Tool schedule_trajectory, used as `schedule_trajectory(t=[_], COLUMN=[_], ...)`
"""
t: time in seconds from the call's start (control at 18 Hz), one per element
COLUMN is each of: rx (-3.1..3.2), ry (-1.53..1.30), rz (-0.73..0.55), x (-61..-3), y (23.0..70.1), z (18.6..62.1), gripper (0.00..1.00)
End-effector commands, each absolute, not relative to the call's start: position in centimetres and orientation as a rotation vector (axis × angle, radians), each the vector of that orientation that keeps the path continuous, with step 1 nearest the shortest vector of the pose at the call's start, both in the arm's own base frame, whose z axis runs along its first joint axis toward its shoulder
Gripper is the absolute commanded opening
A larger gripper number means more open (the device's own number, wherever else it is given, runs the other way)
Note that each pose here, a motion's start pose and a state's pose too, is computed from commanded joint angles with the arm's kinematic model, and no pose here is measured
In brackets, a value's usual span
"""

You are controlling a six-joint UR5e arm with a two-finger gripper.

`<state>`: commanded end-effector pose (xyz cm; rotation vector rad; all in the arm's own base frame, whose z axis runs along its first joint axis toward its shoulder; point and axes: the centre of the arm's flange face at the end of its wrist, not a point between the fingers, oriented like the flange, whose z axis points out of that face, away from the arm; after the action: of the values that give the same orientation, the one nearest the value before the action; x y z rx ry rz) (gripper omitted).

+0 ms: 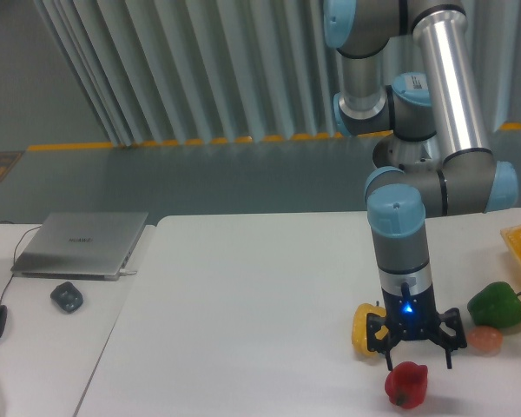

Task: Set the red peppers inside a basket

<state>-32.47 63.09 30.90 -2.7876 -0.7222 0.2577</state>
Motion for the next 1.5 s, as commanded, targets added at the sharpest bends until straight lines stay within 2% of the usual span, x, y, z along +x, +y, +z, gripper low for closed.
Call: schedule_trajectory(t=[0.5,1.5], rx=[-2.862,-2.885], ry=[-0.546,-0.498], rz=[0.262,0.263], x=[-31.5,-32.6], y=[63.5,64.6], z=[29.4,27.6], gripper=[1.0,1.0])
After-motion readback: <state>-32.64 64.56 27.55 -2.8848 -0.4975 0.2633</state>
